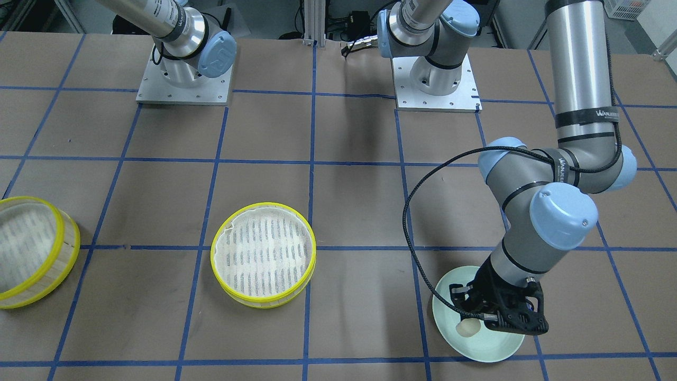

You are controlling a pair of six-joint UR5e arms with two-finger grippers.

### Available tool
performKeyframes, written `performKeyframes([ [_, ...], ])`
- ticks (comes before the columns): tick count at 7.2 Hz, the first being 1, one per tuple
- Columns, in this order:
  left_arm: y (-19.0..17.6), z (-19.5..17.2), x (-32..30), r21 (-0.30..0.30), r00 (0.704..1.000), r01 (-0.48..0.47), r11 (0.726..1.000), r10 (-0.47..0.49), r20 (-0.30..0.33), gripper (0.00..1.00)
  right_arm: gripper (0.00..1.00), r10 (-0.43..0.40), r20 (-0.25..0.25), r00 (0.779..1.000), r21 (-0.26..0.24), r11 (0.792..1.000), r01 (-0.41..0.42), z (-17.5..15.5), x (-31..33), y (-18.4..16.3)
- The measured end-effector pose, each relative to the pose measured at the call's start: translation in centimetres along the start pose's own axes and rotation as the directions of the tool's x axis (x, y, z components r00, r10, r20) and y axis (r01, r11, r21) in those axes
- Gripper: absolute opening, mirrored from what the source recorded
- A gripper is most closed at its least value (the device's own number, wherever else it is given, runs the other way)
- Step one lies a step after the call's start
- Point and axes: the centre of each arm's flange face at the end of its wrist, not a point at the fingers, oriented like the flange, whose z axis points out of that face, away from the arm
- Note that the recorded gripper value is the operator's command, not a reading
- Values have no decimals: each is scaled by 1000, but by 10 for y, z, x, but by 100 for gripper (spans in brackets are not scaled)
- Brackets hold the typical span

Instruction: Stack buns with steamer

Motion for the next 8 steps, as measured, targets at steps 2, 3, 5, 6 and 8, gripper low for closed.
performKeyframes([
  [2,2,-28,75,29,992,116,993,-115,-48,0,0,-14,-16,1000,7,1000,14,-24,-14,-6],
  [3,7,-30,111,26,984,163,986,-161,-70,0,0,-22,-25,999,9,1000,22,-36,-22,-10],
  [5,23,-27,188,-4,966,218,976,-216,-142,0,0,-30,-32,999,10,999,30,-50,-34,-15],
  [6,32,-22,220,-22,952,233,972,-233,-200,0,0,-31,-32,999,9,999,31,-51,-37,-16],
  [8,56,-5,266,-65,936,230,971,-239,-258,15,0,-33,-31,999,5,999,33,-50,-38,-16],
])
